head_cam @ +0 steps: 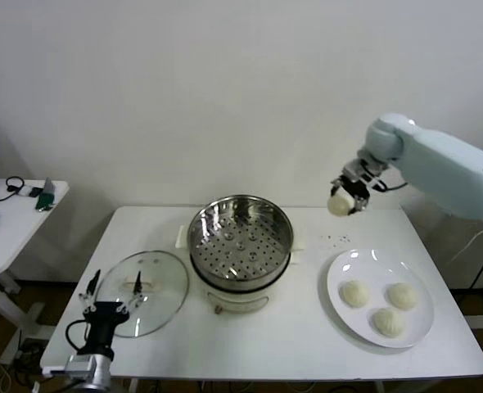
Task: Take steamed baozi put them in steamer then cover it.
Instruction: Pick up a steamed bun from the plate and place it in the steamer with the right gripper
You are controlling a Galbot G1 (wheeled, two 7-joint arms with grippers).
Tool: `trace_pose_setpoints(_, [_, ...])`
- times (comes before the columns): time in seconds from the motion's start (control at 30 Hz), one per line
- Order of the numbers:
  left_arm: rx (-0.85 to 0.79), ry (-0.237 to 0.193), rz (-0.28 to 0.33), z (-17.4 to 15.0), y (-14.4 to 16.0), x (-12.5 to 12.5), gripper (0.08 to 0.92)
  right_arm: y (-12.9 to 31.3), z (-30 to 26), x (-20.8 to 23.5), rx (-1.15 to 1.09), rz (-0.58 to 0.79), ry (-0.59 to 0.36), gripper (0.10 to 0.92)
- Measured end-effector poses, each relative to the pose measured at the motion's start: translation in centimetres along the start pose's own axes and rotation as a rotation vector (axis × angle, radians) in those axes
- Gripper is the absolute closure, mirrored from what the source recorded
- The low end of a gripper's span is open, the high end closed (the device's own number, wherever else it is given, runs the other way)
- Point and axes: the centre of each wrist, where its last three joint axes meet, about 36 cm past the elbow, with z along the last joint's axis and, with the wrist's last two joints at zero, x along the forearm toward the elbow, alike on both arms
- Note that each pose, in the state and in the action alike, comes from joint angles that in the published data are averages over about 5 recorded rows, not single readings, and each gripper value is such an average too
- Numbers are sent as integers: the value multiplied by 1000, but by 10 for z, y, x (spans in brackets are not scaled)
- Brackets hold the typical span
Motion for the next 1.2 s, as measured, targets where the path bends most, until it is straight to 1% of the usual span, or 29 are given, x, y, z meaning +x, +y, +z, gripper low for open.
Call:
trace_pose_setpoints(0.13, [2,3,0,1,0,1,177,-40,-36,9,160,10,18,310])
trace_pose_setpoints(0.27, [1,7,1,1,0,3,177,-72,-72,8,291,11,22,310])
trace_pose_setpoints(0.57, [-5,11,5,0,4,6,177,-123,-137,-22,483,-15,5,308])
trace_pose_setpoints(0.83, [5,2,-11,-5,11,4,177,-147,-170,-61,560,-52,-20,300])
trace_pose_setpoints(1.2, [23,-2,-16,-10,11,1,177,-152,-189,-102,592,-102,-38,293])
